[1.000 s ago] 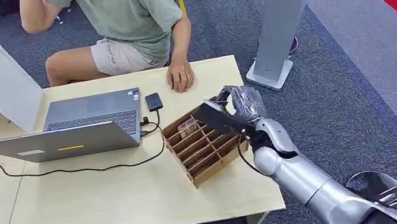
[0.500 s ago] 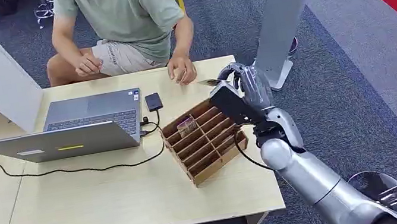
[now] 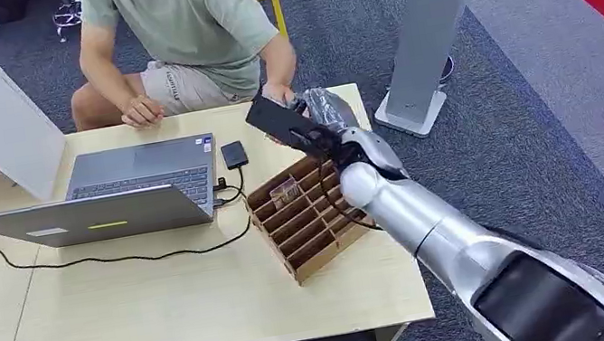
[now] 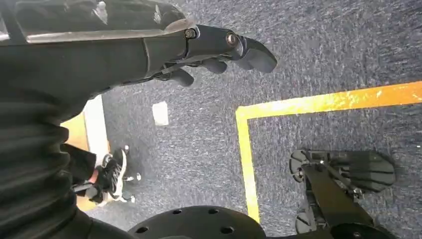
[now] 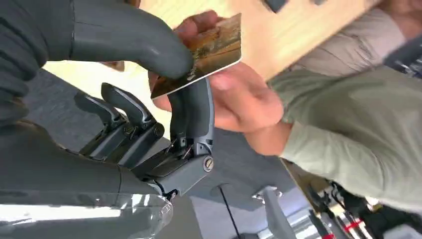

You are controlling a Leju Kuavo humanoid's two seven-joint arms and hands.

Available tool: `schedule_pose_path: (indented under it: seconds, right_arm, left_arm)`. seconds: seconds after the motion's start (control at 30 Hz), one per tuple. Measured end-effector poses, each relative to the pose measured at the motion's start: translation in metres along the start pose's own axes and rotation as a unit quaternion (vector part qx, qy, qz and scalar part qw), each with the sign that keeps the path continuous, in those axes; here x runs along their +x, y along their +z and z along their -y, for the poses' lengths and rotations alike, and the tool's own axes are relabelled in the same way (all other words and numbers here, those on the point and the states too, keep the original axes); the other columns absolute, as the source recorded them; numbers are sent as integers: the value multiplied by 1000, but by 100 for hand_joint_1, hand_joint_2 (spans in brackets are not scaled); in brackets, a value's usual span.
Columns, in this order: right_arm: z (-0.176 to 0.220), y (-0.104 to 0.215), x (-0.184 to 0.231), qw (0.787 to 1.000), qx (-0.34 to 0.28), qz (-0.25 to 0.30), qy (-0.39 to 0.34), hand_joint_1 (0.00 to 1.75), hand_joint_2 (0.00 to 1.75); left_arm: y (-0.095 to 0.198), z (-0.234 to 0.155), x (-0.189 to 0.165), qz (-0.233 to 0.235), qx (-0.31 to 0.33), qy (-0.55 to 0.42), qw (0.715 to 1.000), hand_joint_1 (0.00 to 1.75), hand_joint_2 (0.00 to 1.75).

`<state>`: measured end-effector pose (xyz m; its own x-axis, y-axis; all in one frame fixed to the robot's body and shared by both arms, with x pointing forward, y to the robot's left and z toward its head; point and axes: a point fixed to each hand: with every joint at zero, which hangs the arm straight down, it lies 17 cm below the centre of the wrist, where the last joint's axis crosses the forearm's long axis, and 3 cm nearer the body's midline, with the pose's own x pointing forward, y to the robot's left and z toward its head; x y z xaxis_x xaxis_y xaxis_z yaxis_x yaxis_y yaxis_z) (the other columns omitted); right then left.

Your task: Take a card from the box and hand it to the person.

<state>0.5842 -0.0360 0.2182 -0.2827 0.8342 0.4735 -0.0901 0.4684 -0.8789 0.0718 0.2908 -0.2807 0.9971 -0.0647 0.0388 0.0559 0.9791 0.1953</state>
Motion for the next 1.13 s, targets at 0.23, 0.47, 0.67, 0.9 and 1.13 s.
schedule_pose_path:
  seconds: [0.23, 0.47, 0.67, 0.9, 1.13]
  right_arm:
    - [-15, -5, 10, 999, 21, -7, 48, 0, 175]
    - [-26, -4, 0, 997, 30, -20, 72, 0, 175]
    - [-8, -8, 0, 998, -17, -9, 57, 0, 175]
    - [46, -12, 15, 991, -127, 41, -10, 0, 175]
    - [59, 7, 16, 978, -149, 58, -131, 0, 175]
  left_arm:
    - [0, -1, -5, -13, 2, 8, 1000, 0, 175]
    - [0, -1, 0, 3, 3, 6, 1000, 0, 175]
    - [0, 0, 2, 9, 1, 7, 1000, 0, 175]
    - [0, 0, 1, 7, 0, 9, 1000, 0, 175]
    - [-1, -4, -4, -7, 10, 23, 1000, 0, 175]
